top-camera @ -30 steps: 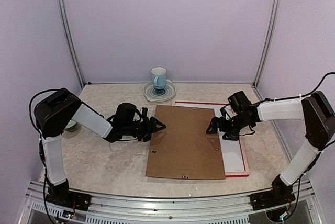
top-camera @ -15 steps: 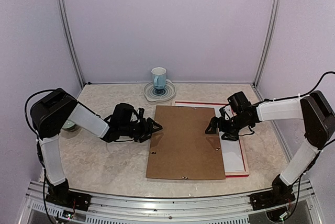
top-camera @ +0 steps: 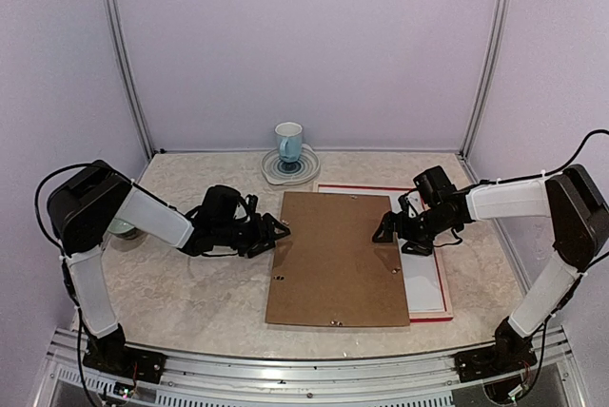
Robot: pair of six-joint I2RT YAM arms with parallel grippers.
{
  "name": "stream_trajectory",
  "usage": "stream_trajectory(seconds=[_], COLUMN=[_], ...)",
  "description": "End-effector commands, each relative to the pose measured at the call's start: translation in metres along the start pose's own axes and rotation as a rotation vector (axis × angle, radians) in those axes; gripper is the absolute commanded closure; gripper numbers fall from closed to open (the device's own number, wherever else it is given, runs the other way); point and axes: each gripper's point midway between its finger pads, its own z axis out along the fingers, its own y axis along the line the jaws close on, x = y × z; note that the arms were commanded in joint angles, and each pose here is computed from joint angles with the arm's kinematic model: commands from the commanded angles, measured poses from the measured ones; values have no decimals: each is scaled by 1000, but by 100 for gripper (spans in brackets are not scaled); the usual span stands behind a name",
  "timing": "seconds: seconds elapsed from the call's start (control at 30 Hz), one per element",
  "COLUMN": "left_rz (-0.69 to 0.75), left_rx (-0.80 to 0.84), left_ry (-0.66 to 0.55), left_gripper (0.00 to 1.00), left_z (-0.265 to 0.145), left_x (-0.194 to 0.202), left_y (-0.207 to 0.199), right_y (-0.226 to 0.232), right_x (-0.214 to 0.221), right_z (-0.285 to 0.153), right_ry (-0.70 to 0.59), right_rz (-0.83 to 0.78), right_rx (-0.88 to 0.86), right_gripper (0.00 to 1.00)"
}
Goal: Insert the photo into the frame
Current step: Move the backboard to the photo.
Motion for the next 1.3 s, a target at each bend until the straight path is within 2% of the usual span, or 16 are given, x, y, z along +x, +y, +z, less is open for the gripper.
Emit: stream_trajectory(seconds=[0.0, 0.3, 0.6, 1.27], left_rz=[36, 69, 88, 158], left_rx=[10, -6, -46, -81], left_ry=[-18, -34, -64, -13], left_gripper=[33, 33, 32, 32], left_z=[-6, -3, -21, -18], left_x=[-6, -17, -15, 0], left_y=[-13, -25, -23, -22], right_y=[-5, -25, -18, -14], right_x=[2, 5, 8, -9], right_z=[3, -1, 7, -5], right_ry=[12, 1, 62, -23], right_rz=[22, 5, 24, 51], right_rx=[2, 108, 74, 93], right_gripper=[1, 1, 1, 1])
